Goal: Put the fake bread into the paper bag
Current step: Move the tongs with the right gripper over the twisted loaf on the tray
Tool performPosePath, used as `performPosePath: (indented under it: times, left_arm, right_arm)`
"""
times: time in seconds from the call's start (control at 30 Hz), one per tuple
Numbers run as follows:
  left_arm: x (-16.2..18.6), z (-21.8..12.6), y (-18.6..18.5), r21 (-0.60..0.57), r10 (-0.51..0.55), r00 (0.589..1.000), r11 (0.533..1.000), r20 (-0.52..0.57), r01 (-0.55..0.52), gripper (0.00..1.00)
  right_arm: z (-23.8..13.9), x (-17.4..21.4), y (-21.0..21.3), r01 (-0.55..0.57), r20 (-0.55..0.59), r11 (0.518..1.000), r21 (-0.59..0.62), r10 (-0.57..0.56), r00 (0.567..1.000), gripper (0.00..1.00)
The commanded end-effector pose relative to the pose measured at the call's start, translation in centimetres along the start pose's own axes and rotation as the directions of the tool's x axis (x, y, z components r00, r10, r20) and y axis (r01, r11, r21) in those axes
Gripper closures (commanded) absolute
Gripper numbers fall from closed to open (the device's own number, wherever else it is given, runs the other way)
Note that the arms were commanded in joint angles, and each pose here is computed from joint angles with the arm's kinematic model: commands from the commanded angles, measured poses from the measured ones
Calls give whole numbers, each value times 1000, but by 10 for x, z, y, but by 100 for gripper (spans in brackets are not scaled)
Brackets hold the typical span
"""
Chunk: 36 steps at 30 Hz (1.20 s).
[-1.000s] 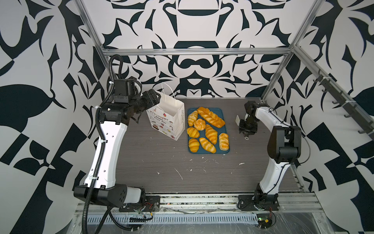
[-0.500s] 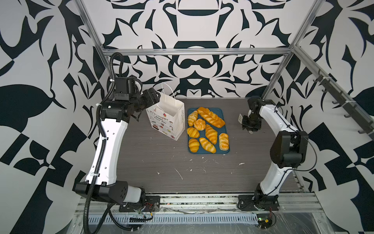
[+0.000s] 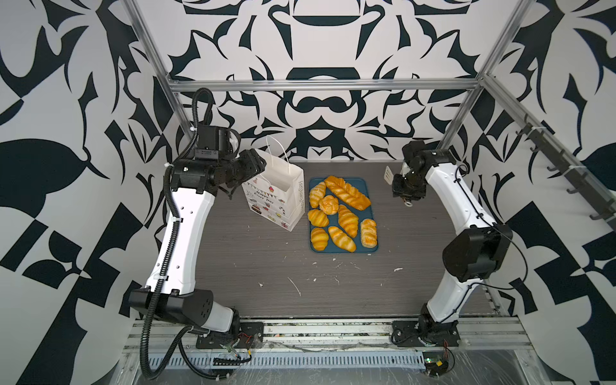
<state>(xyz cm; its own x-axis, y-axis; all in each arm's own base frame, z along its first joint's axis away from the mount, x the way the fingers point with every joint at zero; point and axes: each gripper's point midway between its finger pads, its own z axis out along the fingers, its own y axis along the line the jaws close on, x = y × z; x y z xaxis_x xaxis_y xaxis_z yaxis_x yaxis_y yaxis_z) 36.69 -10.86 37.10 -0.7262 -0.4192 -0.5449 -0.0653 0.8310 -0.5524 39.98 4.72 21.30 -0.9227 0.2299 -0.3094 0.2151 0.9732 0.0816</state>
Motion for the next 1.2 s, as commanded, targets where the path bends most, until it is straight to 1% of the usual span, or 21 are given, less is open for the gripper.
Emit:
performPosePath:
  times: [0.0, 0.1, 0.17, 0.27, 0.37, 0.53, 0.67, 0.73, 0.9, 0.97, 1.03, 1.17]
  left_arm:
    - [8, 4, -2, 18, -27, 999, 999, -26, 28, 36]
    - [11, 14, 0, 14, -37, 998, 999, -59, 38, 41]
    - [14, 19, 5, -12, -41, 996, 999, -81, 40, 45]
    - [12, 17, 15, -64, -22, 998, 998, -60, 18, 50]
    - [9, 19, 17, -71, 4, 999, 997, -47, -7, 56]
    - [2, 23, 18, -85, 30, 999, 996, -23, -32, 68]
    - [-1, 23, 19, -94, 53, 998, 994, -16, -54, 81]
    - [-2, 23, 22, -105, 63, 998, 992, -23, -65, 87]
    - [-10, 19, 33, -109, 47, 999, 993, -23, -49, 98]
    - [-13, 17, 35, -106, 54, 998, 993, -19, -55, 100]
    - [-15, 16, 36, -100, 66, 998, 993, -23, -68, 100]
    - [-16, 18, 36, -50, 58, 996, 997, -73, -62, 100]
  right_arm:
    - [-34, -3, 13, 20, 62, 999, -29, -18, 998, 56]
    - [-41, -3, 23, 43, 73, 998, -38, -41, 996, 57]
    - [-43, -5, 27, 48, 78, 998, -45, -45, 996, 57]
    - [-48, -5, 32, 52, 86, 997, -55, -48, 995, 57]
    - [-50, -5, 37, 62, 89, 996, -69, -56, 994, 57]
    - [-53, -1, 44, 74, 86, 993, -92, -66, 994, 59]
    - [-55, 4, 50, 84, 83, 991, -106, -75, 994, 59]
    - [-55, 7, 51, 89, 80, 990, -112, -80, 994, 59]
    - [-55, 13, 55, 100, 68, 987, -124, -92, 993, 59]
    - [-55, 14, 57, 108, 66, 985, -132, -100, 993, 59]
    - [-54, 16, 60, 115, 62, 983, -144, -107, 992, 60]
    - [-47, 21, 73, 147, 34, 973, -175, -143, 989, 60]
